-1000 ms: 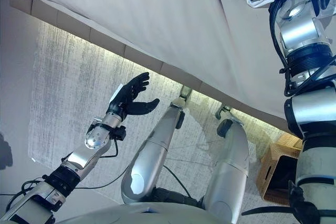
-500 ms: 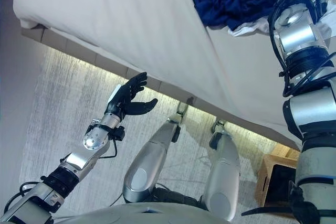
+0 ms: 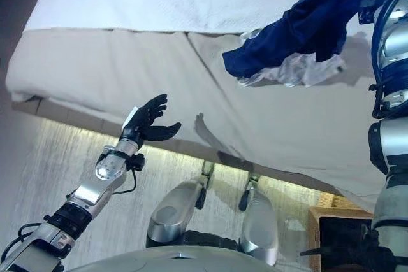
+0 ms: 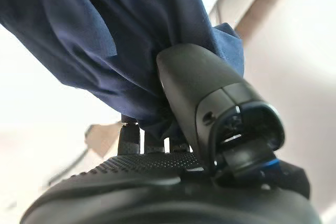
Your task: Pick up the clothes from the bed and place them into the basket
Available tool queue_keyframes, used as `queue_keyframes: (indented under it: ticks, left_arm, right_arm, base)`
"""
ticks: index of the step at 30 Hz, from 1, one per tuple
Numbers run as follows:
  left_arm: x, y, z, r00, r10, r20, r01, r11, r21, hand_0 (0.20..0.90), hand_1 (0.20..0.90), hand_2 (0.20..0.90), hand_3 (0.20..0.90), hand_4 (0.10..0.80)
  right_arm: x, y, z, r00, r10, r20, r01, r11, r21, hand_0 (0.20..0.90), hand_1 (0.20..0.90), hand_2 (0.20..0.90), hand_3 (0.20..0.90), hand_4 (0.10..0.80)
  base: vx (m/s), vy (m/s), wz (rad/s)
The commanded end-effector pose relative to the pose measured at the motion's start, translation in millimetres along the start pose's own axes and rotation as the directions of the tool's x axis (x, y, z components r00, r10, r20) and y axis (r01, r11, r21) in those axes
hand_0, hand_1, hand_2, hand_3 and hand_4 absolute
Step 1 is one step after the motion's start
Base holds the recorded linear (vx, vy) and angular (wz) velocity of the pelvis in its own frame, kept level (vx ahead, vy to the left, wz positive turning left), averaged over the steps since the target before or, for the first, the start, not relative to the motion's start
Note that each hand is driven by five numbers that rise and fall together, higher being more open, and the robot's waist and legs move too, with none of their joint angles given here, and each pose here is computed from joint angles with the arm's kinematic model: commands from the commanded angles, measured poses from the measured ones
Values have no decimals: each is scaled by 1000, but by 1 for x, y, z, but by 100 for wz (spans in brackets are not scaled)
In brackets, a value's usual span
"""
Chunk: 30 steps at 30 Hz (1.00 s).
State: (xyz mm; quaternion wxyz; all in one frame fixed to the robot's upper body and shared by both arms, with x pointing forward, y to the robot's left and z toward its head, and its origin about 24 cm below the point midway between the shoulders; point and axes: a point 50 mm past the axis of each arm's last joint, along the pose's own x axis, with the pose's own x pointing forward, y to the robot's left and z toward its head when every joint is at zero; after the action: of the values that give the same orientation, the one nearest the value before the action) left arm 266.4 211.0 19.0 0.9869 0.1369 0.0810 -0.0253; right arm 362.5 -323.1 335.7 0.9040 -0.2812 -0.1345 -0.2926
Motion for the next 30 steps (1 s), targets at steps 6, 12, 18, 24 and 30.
queue_keyframes:
  ticks: [6,12,18,24,30]
  left_arm:
    - [-15,-2,-24,998,-39,-56,42,997,60,900,900,900,900,800]
    - [-5,1,-17,998,-51,-34,54,994,99,900,900,900,900,800]
    - [-5,14,-17,999,-22,-24,26,983,179,900,900,900,900,800]
    - [5,37,-4,993,118,-2,-116,984,135,900,900,900,900,800]
    - [9,22,-10,991,135,-24,-132,987,96,900,900,900,900,800]
  right_arm:
    - [-8,-51,-4,985,-115,132,115,993,2,300,300,300,200,100]
    - [-18,-52,-14,980,-114,163,119,993,-20,300,300,300,200,100]
    - [-29,-27,-31,988,-56,146,50,998,43,300,300,300,200,100]
    - [-33,-7,-41,988,21,152,-30,998,54,300,300,300,200,100]
    - [-41,-3,-67,998,17,56,-20,999,39,300,300,300,200,100]
  base:
    - [24,69,0]
    - [-15,120,-14]
    - [-120,89,-52]
    - [-195,29,-143]
    - [45,-36,-52]
